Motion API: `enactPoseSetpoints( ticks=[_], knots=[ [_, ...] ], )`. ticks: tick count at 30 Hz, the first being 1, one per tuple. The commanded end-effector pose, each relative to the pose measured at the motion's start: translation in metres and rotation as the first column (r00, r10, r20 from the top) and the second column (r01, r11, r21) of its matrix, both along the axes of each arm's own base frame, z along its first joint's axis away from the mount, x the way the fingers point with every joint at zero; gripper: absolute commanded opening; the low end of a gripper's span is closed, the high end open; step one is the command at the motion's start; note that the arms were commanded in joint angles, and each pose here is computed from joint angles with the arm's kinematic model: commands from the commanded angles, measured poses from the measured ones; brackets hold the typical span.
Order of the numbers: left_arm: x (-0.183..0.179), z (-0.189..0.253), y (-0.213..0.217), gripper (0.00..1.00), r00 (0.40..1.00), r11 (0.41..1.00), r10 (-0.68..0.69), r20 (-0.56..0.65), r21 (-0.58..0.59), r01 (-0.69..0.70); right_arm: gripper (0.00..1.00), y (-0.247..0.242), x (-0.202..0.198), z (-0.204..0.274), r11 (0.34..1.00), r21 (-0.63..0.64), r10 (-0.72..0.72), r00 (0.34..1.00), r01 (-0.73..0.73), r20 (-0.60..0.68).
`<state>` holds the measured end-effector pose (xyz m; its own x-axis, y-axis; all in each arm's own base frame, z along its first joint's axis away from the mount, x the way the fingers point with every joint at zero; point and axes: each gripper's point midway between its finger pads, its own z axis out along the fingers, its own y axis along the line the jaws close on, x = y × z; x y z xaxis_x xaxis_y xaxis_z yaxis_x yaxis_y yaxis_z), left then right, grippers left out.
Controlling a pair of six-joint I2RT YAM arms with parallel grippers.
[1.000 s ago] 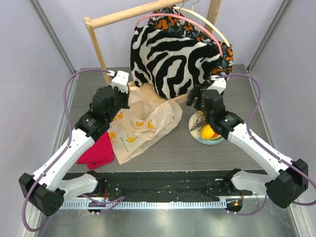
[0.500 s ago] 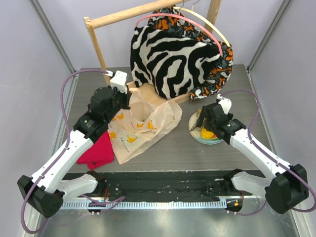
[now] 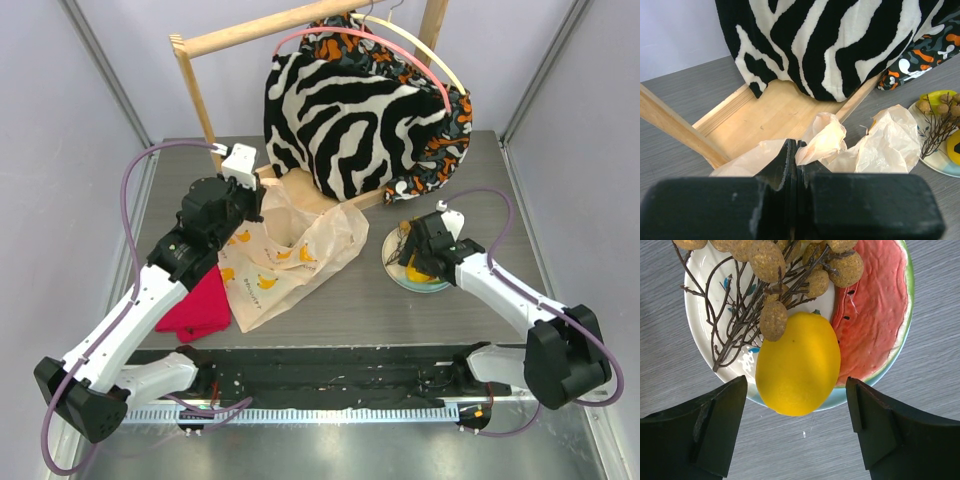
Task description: Place the fruits into the plastic bag
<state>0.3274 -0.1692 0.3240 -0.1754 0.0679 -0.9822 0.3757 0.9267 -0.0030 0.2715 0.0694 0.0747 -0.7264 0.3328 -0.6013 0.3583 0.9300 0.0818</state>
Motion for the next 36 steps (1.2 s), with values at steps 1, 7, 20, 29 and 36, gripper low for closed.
enactPoseSetpoints(
  ticks=[1, 7, 20, 29, 36],
  knots=[
    [-0.002, 0.017, 0.002, 0.0, 0.999, 0.999, 0.005, 0.052, -0.036, -0.003, 0.86, 0.001, 0.011, 0.0, 0.999, 0.013, -0.035, 0.999, 0.035, 0.039],
    [-0.002, 0.017, 0.003, 0.0, 0.999, 0.999, 0.007, 0.054, -0.031, -0.006, 0.83, 0.002, 0.014, -0.012, 0.999, 0.009, -0.043, 0.999, 0.043, 0.023],
    [-0.002, 0.02, 0.005, 0.0, 0.998, 0.999, 0.013, 0.059, -0.032, -0.011, 0.37, 0.005, 0.012, -0.007, 1.0, 0.026, -0.018, 0.999, 0.017, 0.042],
    [-0.003, 0.02, 0.004, 0.0, 0.998, 0.999, 0.012, 0.06, -0.034, -0.01, 0.22, 0.018, 0.004, 0.009, 0.99, 0.087, 0.105, 0.988, -0.115, 0.111],
    [-0.003, 0.019, 0.003, 0.0, 0.998, 0.999, 0.006, 0.056, -0.034, -0.004, 0.19, 0.097, -0.009, 0.055, 0.792, 0.311, 0.437, 0.844, -0.525, 0.311]
  ],
)
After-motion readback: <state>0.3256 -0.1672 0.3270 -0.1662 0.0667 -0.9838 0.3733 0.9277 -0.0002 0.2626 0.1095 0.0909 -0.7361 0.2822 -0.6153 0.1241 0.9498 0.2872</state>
